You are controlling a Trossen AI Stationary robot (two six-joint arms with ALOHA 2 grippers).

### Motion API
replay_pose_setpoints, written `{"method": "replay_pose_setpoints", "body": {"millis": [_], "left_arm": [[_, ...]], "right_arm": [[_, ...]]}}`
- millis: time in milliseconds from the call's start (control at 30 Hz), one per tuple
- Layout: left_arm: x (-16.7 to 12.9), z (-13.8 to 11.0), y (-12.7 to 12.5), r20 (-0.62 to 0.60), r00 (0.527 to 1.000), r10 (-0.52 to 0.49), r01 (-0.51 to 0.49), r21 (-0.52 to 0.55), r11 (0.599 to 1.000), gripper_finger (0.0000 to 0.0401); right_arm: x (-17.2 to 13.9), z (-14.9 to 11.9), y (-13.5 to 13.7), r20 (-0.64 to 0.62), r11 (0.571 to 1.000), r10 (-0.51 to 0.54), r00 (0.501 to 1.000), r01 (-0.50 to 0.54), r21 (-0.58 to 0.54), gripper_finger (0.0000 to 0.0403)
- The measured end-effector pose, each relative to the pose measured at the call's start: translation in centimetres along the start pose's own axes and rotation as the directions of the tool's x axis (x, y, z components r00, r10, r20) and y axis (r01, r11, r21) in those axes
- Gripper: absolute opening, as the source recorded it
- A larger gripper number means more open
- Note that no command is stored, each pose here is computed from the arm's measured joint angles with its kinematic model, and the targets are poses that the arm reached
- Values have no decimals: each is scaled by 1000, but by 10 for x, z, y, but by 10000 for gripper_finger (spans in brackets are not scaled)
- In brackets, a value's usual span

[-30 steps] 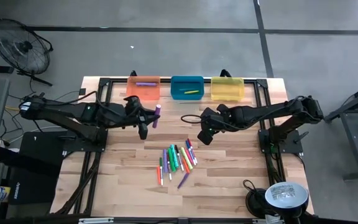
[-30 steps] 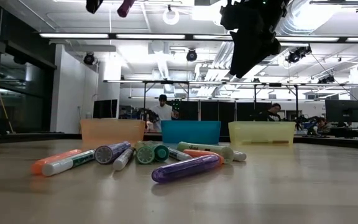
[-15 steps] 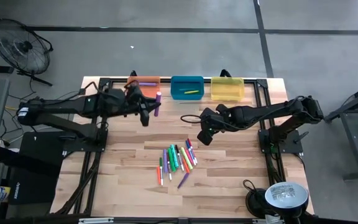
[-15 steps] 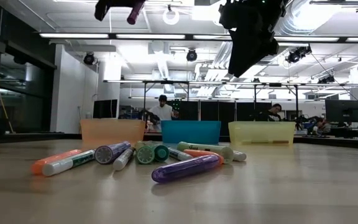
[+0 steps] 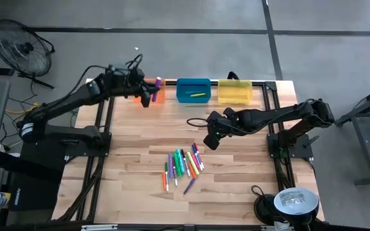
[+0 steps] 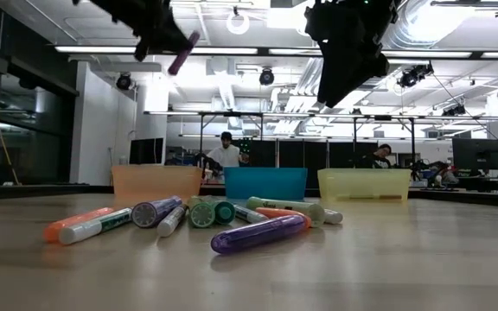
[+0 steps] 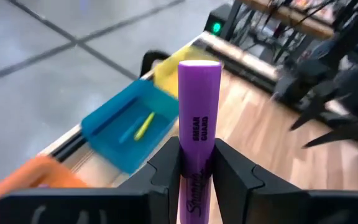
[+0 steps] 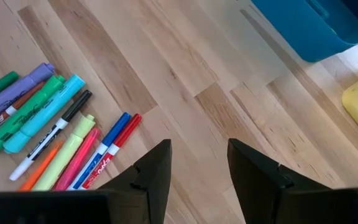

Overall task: Pick & Place Markers
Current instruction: Put the violet highlighter into the orange bin

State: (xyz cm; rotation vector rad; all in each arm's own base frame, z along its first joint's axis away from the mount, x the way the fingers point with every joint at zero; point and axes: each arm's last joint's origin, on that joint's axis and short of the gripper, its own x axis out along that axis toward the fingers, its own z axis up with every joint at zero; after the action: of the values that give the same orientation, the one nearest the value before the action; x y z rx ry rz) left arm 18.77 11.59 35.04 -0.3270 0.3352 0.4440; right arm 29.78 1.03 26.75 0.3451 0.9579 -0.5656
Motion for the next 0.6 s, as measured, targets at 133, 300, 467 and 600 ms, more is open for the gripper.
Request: {"method": "replay_pose_setpoints", "body": {"millis": [133,300,467,600], "left_arm": [[4,-1,32,-51,999,-19,19,6,1000,69],[14,-6,67,-110,993,-44,45,3,999,69],[27,-15,94,-172,985,-30,39,48,998,69],[42,-27,113,-259,965,30,-4,97,995,69]], "right_arm": [[0,0,0,1,1000,-1,1000,1,-1,145],[0,0,0,6,1000,-9,1000,9,-8,146],[0,1,-1,27,999,-37,999,37,-3,146],[0,1,-2,37,999,-50,998,50,-2,145]]}}
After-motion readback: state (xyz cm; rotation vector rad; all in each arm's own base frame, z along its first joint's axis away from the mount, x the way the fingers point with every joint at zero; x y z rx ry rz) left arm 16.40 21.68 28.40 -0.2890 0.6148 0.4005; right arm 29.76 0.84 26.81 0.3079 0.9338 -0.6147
